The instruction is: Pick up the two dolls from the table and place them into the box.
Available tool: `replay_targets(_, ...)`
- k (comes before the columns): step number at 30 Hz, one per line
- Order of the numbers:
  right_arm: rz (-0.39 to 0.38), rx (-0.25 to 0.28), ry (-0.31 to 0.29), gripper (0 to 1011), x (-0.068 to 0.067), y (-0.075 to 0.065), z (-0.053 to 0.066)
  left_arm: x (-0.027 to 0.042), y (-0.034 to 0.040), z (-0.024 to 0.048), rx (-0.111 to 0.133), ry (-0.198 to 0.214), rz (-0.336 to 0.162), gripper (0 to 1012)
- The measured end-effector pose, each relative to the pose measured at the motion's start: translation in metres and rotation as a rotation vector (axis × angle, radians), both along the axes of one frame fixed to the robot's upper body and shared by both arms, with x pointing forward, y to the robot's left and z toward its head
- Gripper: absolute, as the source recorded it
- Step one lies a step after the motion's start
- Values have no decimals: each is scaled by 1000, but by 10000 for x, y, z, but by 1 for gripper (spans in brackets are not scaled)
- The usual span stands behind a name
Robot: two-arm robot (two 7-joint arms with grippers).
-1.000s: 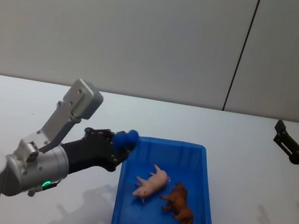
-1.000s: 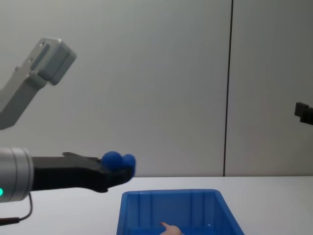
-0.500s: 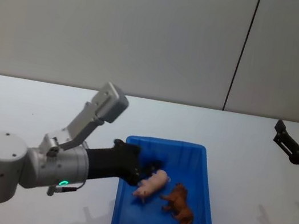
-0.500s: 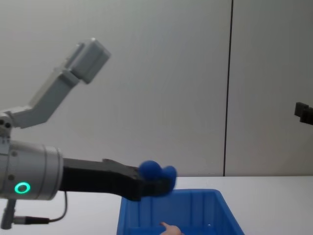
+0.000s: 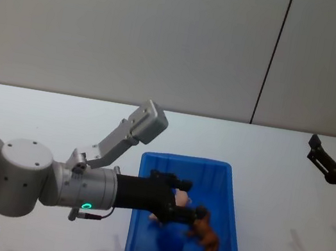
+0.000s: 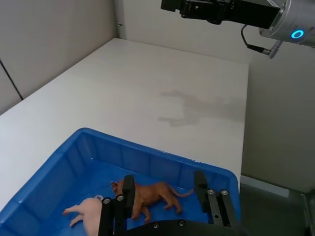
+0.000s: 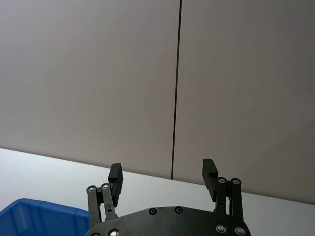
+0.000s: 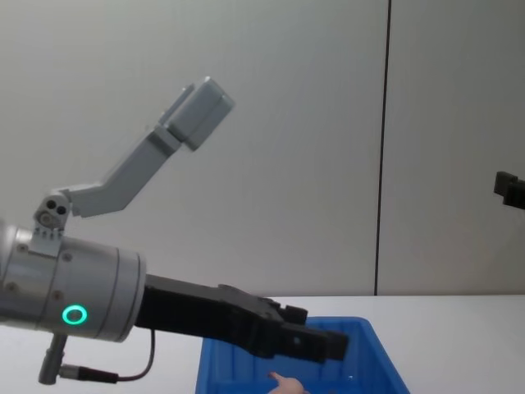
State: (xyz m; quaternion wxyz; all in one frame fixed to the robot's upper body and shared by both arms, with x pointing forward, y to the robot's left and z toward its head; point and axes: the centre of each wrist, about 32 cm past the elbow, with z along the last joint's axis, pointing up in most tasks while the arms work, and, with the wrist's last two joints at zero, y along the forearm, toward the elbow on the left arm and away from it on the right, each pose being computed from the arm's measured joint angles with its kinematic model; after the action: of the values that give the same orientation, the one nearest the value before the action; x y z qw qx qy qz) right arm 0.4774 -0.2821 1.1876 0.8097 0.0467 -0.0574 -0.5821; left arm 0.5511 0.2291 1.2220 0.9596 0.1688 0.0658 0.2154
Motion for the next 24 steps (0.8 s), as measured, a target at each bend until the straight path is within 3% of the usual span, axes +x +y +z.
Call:
replay_targets(9, 0, 0, 0, 1001, 0, 0, 0, 41, -34, 7, 2, 18, -31, 984)
replay_targets(15, 0, 0, 0, 1001, 0, 0, 0, 17, -20, 34, 1, 2, -17, 1001)
replay_targets(24, 0, 0, 0, 1001, 0, 0, 0, -99, 46, 124, -6, -64, 68, 1001)
